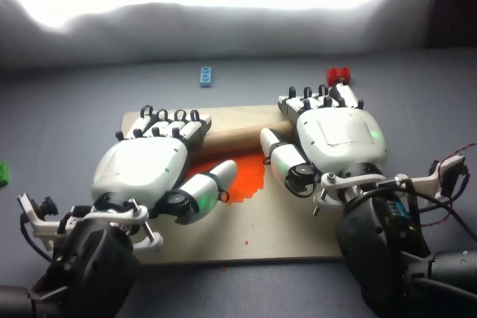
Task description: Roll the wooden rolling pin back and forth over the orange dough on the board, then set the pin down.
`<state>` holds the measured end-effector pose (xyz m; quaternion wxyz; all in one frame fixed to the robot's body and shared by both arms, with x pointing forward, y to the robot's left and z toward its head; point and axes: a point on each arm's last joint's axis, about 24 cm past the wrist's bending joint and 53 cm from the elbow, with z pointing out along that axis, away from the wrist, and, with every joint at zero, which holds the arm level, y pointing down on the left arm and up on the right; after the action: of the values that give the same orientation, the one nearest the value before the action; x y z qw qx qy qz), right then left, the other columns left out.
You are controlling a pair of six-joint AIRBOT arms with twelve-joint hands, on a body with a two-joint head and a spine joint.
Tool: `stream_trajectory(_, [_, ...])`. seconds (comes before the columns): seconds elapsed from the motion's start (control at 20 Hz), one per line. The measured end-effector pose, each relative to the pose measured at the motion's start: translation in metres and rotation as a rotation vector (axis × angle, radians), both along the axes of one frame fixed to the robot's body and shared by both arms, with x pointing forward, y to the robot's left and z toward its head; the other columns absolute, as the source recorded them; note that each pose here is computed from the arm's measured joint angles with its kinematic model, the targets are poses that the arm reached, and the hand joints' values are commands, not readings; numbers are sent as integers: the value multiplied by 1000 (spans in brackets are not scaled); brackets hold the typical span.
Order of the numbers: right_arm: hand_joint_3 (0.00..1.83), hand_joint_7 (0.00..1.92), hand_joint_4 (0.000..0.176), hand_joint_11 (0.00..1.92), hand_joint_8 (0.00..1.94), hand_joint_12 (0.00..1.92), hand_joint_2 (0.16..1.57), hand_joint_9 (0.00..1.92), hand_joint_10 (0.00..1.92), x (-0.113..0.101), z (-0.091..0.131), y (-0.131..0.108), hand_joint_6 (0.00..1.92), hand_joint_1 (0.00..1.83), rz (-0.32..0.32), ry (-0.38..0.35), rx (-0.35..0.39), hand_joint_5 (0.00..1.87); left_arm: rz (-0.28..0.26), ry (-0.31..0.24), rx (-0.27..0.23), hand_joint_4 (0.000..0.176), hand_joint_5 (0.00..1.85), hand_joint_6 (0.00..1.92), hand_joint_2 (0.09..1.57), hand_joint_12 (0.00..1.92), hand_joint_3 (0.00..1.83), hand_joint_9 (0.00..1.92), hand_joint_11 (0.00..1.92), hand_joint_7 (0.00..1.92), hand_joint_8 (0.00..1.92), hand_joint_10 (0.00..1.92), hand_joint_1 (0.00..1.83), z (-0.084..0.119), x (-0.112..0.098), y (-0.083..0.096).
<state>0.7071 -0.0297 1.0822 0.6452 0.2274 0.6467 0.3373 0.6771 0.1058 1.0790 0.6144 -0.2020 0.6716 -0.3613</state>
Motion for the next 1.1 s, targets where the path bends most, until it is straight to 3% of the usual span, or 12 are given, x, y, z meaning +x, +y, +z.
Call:
stream_trajectory(0.4, [0, 468, 0, 0, 8, 1166, 1435, 444, 70, -7, 4, -2, 64, 0, -11, -3, 13, 440, -12, 27, 1, 0, 339, 6, 1408, 441, 0, 249, 0, 354, 8, 9, 0, -4, -8, 1])
stream_trajectory(1.1, [0, 460, 0, 0, 2, 1147, 1431, 430, 61, -16, 1, -5, 67, 0, -4, 6, -2, 456, -16, 25, 8, 0, 330, 1, 1411, 446, 0, 249, 0, 357, 5, 6, 0, -5, -8, 2])
